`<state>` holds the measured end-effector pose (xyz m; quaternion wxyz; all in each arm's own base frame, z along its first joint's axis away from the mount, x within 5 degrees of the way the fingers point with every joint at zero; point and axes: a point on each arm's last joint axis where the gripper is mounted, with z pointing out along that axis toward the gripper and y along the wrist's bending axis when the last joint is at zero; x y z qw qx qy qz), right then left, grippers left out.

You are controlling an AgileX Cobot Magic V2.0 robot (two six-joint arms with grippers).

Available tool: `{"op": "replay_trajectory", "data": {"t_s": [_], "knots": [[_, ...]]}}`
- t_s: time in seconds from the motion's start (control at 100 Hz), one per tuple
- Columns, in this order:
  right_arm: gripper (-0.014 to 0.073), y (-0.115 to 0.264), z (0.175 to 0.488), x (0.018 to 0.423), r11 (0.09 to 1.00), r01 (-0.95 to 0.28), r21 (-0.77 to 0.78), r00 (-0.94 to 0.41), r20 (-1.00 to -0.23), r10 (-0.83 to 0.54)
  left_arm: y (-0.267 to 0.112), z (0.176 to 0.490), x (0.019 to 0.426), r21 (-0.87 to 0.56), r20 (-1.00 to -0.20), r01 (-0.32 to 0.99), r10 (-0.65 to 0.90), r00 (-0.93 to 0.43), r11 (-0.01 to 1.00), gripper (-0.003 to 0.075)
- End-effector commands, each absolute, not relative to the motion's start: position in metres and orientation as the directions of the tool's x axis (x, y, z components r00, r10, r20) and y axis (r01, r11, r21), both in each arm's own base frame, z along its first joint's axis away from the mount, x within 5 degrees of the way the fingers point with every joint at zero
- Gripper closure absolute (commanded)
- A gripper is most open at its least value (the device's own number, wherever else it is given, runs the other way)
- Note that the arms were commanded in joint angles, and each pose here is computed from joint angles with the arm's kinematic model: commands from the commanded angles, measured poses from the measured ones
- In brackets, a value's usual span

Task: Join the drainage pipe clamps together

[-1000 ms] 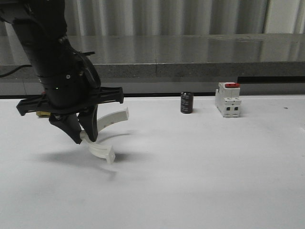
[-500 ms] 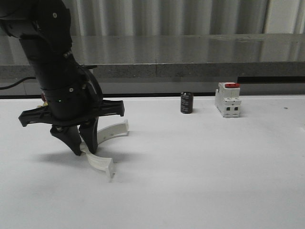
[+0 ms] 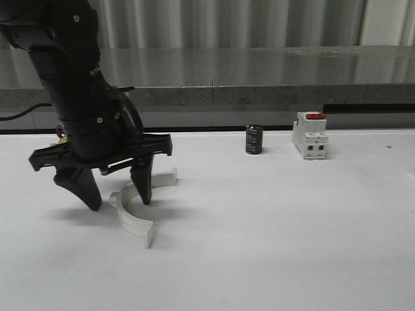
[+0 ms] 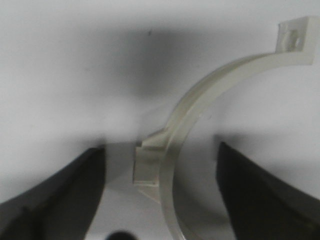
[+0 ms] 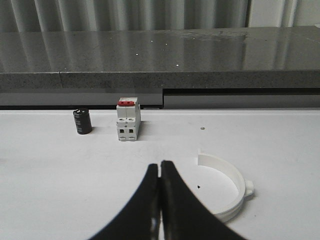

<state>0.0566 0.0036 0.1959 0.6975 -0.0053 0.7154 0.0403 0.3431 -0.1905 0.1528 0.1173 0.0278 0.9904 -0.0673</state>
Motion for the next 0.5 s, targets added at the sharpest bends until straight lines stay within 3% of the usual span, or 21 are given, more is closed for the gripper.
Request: {"op": "replay_trajectory", "data": {"t_s": [0.0, 0.25, 0.49], "knots": [[0.0662, 0.004, 0.21, 0.054, 0.997, -0.074, 0.037, 0.093, -0.995, 0.044, -0.195, 0.175, 0.344, -0.159, -0.293, 0.081, 0.031, -0.956, 0.984, 0.0056], [0.0662, 0.004, 0.21, 0.054, 0.997, -0.074, 0.037, 0.093, -0.995, 0.044, -0.193, 0.197, 0.342, -0.164, -0.356, 0.142, 0.076, -0.932, 0.976, 0.0052], [0.0662, 0.004, 0.21, 0.054, 0.997, -0.074, 0.037, 0.093, -0.995, 0.044, -0.169, 0.261, 0.335, -0.153, -0.518, 0.242, 0.131, -0.845, 0.958, 0.0052]]}}
